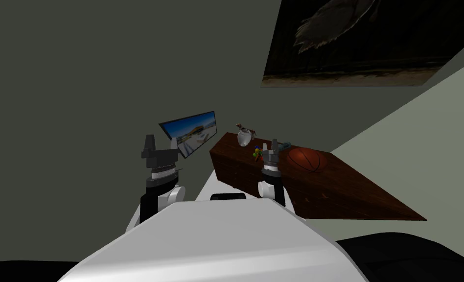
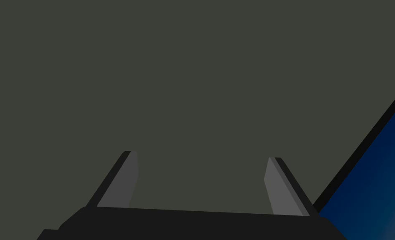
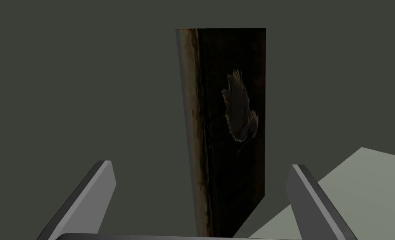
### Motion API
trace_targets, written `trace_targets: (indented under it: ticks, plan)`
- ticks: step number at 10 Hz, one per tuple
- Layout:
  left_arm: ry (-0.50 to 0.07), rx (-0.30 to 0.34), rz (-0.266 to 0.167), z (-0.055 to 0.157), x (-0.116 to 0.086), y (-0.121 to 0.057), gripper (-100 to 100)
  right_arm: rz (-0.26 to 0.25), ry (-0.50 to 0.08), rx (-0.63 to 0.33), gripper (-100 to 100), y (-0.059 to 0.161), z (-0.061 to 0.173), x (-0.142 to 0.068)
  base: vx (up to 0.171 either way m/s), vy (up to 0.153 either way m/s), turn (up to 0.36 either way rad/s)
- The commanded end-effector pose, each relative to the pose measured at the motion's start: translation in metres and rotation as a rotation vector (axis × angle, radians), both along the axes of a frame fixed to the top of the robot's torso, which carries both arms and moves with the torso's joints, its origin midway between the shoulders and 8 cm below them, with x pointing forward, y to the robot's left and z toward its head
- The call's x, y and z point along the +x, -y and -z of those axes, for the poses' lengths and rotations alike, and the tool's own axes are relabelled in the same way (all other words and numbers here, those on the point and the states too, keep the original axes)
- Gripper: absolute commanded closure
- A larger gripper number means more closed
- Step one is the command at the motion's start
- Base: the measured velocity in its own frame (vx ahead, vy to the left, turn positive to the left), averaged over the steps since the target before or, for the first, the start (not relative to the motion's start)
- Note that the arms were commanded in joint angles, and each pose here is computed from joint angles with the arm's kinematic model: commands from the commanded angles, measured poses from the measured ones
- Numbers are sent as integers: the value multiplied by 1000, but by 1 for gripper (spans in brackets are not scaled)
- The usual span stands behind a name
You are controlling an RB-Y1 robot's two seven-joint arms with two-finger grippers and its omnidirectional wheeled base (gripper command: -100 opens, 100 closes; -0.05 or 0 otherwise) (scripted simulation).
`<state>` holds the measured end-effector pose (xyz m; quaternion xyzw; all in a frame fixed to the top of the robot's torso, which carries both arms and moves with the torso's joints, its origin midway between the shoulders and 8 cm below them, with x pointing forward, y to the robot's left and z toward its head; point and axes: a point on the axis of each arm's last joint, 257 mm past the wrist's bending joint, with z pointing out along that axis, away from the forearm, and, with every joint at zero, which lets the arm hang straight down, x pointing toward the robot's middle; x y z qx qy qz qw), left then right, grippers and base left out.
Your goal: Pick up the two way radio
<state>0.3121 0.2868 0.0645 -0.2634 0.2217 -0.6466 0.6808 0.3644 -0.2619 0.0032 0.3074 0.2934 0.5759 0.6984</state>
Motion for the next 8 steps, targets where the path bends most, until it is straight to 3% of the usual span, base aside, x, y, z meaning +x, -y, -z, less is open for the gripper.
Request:
trace_targets:
  ticks: [1, 8]
  plan:
    - [0, 0, 0, 0, 0, 0, 0, -10, -15, -33, -100, -3, 3, 2, -11, 13, 14]
    - [0, 0, 0, 0, 0, 0, 0, -8, -176, -221, -100, -11, 39, 20, -39, 60, 27]
